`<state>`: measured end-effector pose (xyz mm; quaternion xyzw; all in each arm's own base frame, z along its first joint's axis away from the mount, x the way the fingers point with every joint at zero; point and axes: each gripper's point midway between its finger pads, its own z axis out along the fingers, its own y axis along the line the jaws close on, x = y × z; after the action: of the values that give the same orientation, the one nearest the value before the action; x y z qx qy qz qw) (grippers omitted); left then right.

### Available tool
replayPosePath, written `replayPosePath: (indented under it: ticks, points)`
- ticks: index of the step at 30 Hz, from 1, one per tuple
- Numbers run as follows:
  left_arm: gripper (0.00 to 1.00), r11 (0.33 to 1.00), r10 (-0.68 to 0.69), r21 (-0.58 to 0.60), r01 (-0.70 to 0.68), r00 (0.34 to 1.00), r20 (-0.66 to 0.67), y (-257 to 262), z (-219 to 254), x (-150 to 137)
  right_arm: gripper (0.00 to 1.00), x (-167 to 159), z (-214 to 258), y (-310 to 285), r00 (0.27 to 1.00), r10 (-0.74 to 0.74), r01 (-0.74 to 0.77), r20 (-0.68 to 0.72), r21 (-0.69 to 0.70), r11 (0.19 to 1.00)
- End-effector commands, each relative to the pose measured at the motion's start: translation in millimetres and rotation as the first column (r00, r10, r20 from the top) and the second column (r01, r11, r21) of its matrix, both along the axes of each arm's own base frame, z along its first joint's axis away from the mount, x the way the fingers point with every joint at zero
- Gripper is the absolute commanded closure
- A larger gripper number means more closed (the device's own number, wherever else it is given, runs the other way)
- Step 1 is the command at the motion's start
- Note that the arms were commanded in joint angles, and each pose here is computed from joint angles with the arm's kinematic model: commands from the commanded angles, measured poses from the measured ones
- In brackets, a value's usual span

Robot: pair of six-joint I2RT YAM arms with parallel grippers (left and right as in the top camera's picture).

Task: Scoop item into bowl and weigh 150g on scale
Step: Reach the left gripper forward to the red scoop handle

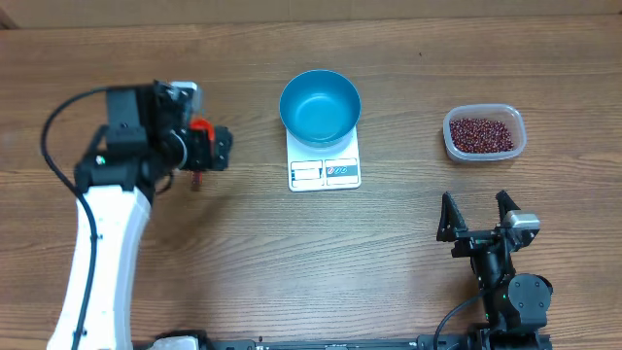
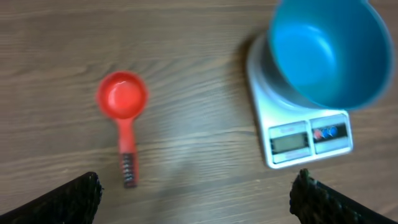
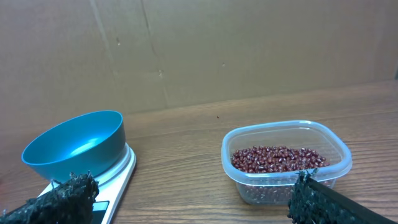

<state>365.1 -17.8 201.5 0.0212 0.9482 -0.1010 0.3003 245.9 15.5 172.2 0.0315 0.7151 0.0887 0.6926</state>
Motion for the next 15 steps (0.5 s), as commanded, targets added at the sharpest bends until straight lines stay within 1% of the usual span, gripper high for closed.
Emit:
replayPosePath:
  ticks: [1,5,10,15]
  points:
    - [0.01,0.994,0.109,0.002,-0.109,0.994,-0.003,28,8,23,0.0,0,-2,1,1.0,0.004,-0.004,0.005,-0.003,1.0]
    - [0.09,0.974,0.226,-0.012,-0.227,0.972,-0.059,51,-11,40,0.0,0,-2,1,1.0,0.004,-0.004,0.005,-0.003,1.0]
    - [0.12,0.943,0.331,0.002,-0.334,0.934,-0.134,73,-50,52,0.0,0,-2,1,1.0,0.004,-0.004,0.005,-0.003,1.0]
    - [0.15,0.94,0.339,0.004,-0.342,0.928,-0.156,80,-85,73,0.0,0,-2,1,1.0,0.004,-0.004,0.005,-0.003,1.0]
